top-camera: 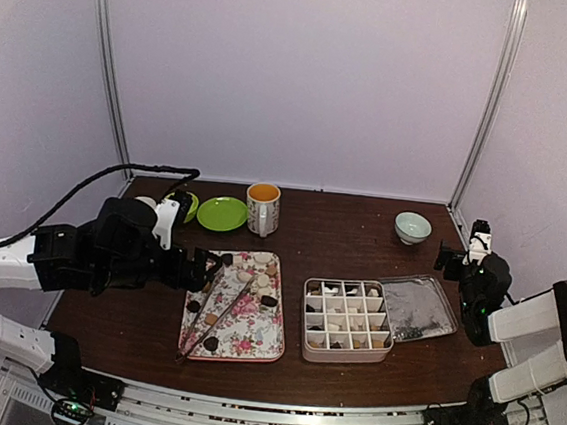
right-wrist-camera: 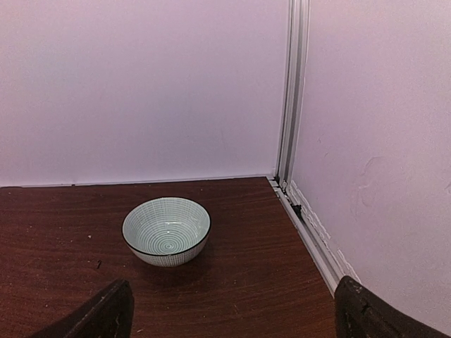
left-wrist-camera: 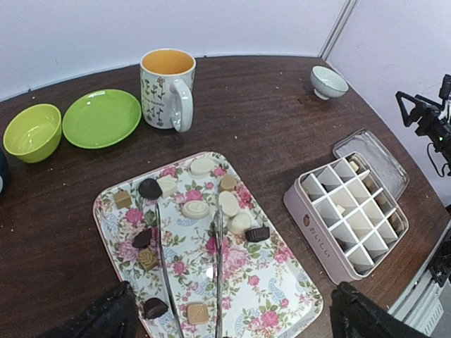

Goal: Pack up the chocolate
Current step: Place the clamp on the plate, then pick up the box lid from the center of the board.

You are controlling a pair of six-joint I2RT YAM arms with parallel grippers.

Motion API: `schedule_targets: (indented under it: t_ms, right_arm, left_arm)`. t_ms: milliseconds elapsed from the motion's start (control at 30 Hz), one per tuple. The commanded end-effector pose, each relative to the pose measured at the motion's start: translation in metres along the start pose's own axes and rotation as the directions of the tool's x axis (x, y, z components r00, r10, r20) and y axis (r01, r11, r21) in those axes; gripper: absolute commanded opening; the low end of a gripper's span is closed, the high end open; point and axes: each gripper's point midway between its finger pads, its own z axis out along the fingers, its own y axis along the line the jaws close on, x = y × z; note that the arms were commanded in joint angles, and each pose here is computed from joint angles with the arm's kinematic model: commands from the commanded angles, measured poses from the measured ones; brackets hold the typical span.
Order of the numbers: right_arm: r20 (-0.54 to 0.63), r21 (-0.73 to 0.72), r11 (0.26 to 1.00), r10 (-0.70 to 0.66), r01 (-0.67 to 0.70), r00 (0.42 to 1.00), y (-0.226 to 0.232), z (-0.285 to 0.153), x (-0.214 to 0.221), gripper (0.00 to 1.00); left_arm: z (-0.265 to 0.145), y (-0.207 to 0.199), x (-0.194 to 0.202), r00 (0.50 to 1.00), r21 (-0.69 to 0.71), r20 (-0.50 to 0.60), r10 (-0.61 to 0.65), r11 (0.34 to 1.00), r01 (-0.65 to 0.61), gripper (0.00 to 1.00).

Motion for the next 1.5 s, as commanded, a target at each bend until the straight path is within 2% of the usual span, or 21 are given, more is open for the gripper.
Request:
schedule_targets:
  t_ms: [0,533,1100,1467]
  right_arm:
    - [0.011,0.006,1.0,0.004,-0.004,1.0,-0.002,0.003,-0.005,1.0]
    - [0.011,0.005,1.0,0.004,-0.004,1.0,-0.001,0.003,-0.005,1.0]
    - [0.013,0.004,1.0,0.004,-0.004,1.0,-0.001,0.003,-0.006,1.0]
    - [0.01,0.005,1.0,0.004,-0.004,1.0,-0.001,0.003,-0.005,1.0]
  left_arm:
    - [0.007,-0.002,-0.018,0.996,0.019,0.085,0.026,0.999,-0.028,0.98]
    - [0.025,0.012,-0.034,0.993,-0.02,0.092,0.067,0.998,-0.065,0.98]
    - [0.036,0.003,-0.031,0.994,0.026,0.074,0.076,0.997,-0.078,0.98]
    - [0.044,-0.017,-0.03,0.994,0.132,0.061,0.095,0.986,-0.102,0.98]
